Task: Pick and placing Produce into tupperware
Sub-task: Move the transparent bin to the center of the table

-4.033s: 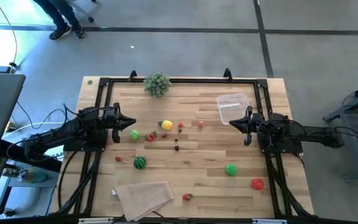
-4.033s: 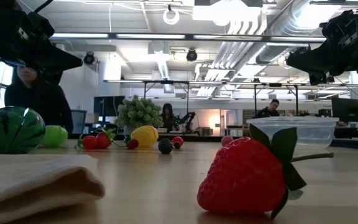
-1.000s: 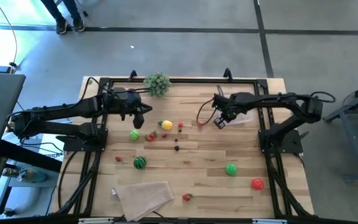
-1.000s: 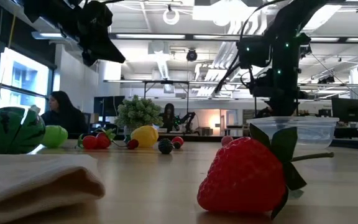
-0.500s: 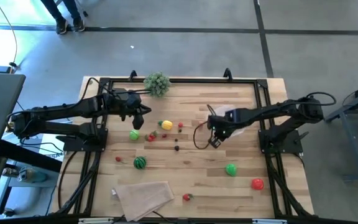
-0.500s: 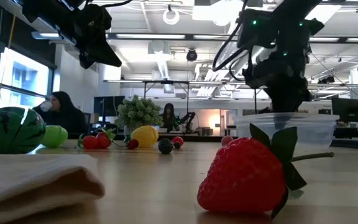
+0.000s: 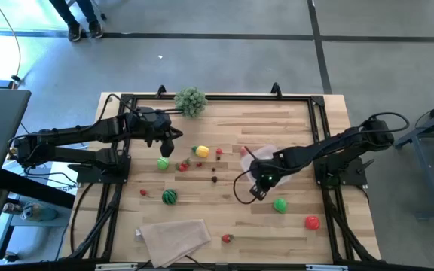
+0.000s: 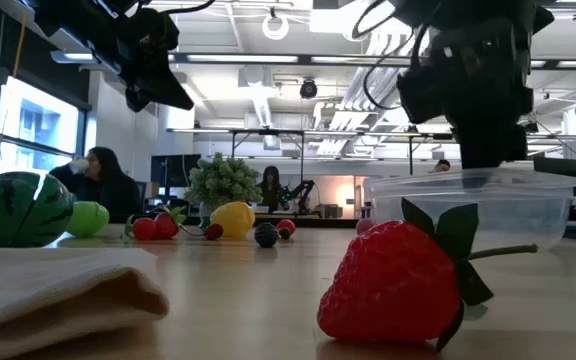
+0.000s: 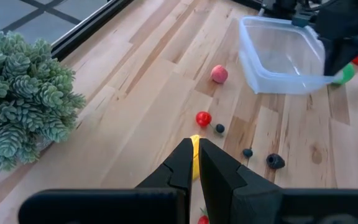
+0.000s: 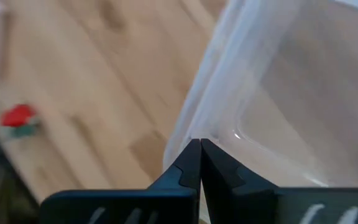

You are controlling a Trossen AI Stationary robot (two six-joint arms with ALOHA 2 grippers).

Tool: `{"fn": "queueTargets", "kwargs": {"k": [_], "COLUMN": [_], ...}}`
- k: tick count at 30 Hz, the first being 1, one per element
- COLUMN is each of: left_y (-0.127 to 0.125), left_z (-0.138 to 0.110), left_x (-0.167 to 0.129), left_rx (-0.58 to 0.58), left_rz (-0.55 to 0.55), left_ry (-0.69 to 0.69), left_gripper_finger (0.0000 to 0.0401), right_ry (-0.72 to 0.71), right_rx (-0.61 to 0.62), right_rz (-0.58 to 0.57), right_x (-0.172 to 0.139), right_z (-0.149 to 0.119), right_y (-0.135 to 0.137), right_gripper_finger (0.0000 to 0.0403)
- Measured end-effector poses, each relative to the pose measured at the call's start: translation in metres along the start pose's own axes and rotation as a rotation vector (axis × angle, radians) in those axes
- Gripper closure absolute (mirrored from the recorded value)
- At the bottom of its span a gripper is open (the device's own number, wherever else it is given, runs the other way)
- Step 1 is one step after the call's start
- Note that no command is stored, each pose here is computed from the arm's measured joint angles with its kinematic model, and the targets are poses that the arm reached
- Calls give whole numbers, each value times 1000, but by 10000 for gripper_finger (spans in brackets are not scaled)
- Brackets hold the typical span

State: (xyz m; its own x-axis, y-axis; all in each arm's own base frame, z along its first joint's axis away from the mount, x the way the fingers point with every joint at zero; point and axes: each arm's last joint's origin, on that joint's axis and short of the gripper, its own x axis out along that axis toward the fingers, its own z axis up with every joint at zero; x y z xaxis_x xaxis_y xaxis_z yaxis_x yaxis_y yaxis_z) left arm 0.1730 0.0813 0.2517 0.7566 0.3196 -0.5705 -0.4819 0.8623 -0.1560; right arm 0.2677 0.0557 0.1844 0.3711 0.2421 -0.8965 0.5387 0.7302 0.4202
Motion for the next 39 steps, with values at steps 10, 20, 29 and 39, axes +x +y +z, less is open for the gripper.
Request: {"fn": "queueTargets", "kwargs": {"k": [10, 20, 29, 39], "left_y": [0, -1, -1, 0], "left_z": [-1, -2, -2, -3], "left_x": [0, 0, 0, 0], "left_rx": [-1, -2, -2, -2], "left_rz": [-3, -28, -30, -29], "left_ry": [10, 19, 28, 34], "left_gripper_finger": [384, 384, 384, 384], "right_ry": [39, 91, 88, 38], "right_rx": [2, -170, -346, -443], "right_rz": [42, 4, -91, -90], "right_x": [27, 64, 74, 73], "right_z": [16, 55, 90, 118], "right_y": [-5, 26, 55, 69], "right_gripper_finger": [402, 402, 402, 402]}}
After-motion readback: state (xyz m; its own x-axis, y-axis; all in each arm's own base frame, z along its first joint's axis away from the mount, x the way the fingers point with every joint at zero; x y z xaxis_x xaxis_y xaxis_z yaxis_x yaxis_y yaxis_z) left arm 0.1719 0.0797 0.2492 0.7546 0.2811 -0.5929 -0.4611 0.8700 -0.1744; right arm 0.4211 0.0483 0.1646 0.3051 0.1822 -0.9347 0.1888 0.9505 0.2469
